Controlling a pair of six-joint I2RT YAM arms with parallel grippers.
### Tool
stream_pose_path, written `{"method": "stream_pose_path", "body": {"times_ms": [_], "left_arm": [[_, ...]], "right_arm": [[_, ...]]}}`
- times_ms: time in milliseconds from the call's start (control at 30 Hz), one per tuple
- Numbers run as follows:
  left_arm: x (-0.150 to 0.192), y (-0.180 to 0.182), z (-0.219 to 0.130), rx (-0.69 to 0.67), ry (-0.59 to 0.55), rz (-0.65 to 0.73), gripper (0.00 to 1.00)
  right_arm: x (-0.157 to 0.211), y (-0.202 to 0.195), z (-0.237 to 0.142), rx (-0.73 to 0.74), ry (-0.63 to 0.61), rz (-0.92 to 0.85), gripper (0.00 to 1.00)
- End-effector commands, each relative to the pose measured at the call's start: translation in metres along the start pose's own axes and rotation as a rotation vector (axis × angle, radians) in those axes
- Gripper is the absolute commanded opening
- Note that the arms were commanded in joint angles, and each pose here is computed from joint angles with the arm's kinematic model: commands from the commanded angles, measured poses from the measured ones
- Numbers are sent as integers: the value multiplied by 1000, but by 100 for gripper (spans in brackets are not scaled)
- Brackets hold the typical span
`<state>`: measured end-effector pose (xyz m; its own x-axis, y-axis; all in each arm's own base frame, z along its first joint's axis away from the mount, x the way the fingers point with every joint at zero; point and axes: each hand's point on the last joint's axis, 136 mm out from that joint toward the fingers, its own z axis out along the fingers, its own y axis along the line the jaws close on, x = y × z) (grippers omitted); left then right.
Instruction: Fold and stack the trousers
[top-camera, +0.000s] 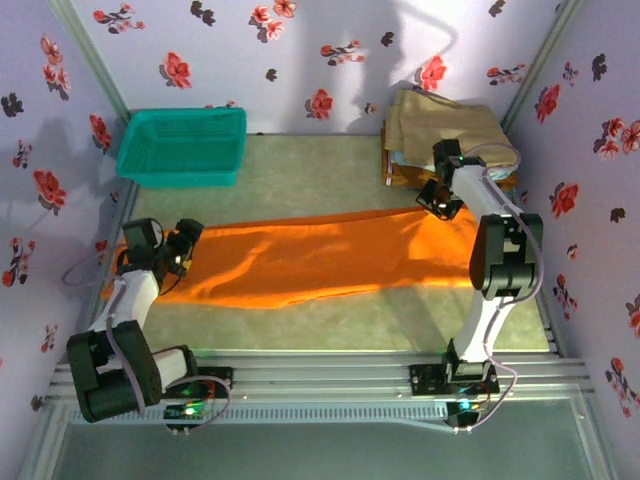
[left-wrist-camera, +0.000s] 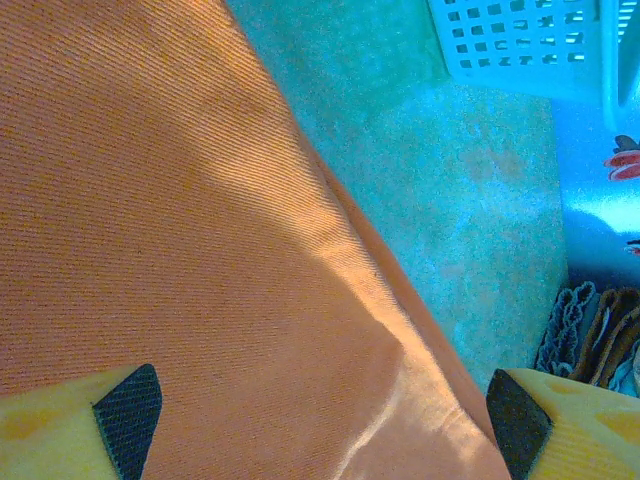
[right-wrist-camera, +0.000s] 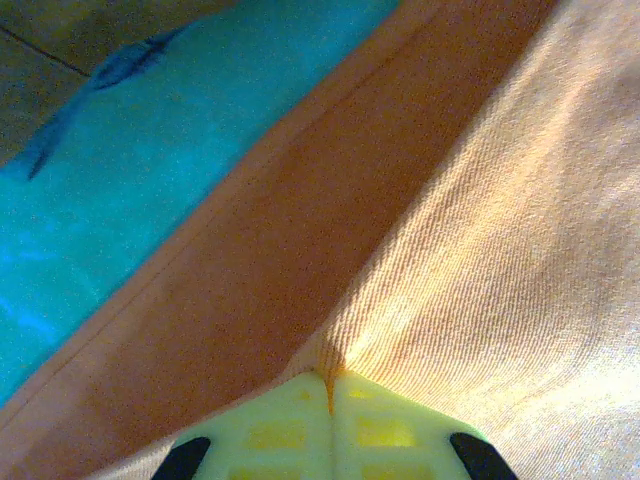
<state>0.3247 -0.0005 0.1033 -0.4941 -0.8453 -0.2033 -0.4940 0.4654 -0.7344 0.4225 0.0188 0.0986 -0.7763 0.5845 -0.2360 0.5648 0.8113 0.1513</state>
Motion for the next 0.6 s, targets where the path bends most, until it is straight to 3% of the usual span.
{"method": "stream_pose_path", "body": {"times_ms": [0, 300, 433, 567], "left_arm": [[-3, -13, -7, 26, -5, 27, 88], [-3, -16, -10, 34, -12, 29, 88], [-3, -15, -11, 32, -14, 35, 88], [-1, -16, -11, 37, -3, 36, 88]], "right_arm": [[-19, -3, -7, 52, -49, -27, 0], [-28, 8, 38, 93, 17, -51, 0], [-35, 14, 47, 72, -11, -47, 1], [-38, 27, 42, 48, -4, -80, 36]]}}
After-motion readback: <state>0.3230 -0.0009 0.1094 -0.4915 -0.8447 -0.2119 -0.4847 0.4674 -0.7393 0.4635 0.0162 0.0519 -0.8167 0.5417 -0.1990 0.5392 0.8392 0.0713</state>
